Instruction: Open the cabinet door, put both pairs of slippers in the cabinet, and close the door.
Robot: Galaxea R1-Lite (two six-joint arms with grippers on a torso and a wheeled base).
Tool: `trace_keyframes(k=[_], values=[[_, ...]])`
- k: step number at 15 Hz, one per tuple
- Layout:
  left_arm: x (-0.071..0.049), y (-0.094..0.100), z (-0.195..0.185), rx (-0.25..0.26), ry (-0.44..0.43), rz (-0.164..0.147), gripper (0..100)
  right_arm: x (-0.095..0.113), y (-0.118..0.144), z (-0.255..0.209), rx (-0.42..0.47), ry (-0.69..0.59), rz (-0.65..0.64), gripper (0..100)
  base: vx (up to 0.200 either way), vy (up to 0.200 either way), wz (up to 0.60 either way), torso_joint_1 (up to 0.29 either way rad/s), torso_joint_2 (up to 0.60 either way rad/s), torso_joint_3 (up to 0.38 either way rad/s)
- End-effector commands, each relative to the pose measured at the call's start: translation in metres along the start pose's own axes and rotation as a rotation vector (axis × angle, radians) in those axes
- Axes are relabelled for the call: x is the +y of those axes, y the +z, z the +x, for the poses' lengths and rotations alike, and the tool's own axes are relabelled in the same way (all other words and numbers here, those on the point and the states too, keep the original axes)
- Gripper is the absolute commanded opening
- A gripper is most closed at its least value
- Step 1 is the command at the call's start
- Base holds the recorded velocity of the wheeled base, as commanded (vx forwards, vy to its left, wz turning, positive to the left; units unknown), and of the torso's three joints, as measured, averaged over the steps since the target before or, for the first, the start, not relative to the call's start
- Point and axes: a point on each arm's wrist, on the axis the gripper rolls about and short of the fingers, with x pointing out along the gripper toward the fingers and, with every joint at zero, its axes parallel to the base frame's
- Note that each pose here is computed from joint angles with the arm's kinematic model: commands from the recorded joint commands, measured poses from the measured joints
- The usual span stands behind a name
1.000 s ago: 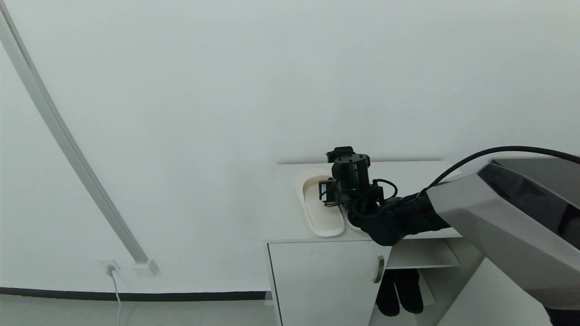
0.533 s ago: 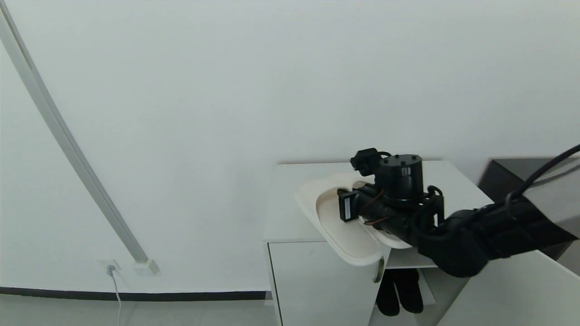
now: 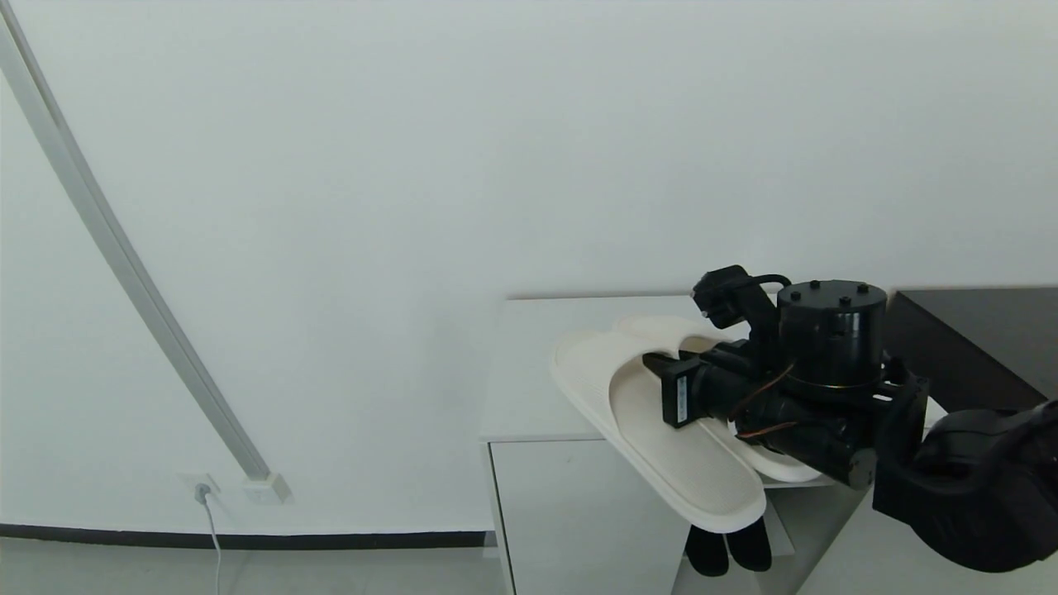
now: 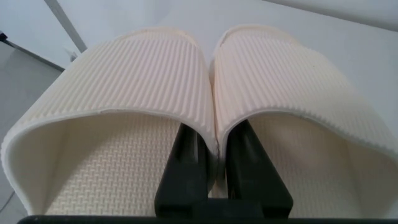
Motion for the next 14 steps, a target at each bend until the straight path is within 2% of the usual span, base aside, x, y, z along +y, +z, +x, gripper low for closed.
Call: trace_keyframes(k=[1,2,13,14], values=[[0.0,0.0001,0.0001,0.001,0.0,-0.001,0,0.001,0.0012,-0.0026,-0.004,0.005,0.0,0,0.0,0.0,0.0,0.0,0.0,0.0],[0.0,0.0001,0.0001,0.001,0.001,-0.001,0,0.0015,0.0008,-0.0023,-0.003,0.005,-0.001,0,0.0,0.0,0.0,0.0,0.0,0.0],[0.0,0.0001,0.0001,0.001,0.001,-0.004,0,0.006,-0.0026,-0.0033,0.008,0.015,-0.007,0,-0.2,0.0,0.0,0.004,0.0,0.001],[0.0,0.0001,0.0001,0.001,0.001,-0.004,0,0.0061,-0.0025,-0.0033,0.007,0.015,-0.007,0,0.0,0.0,0.0,0.0,0.0,0.0]])
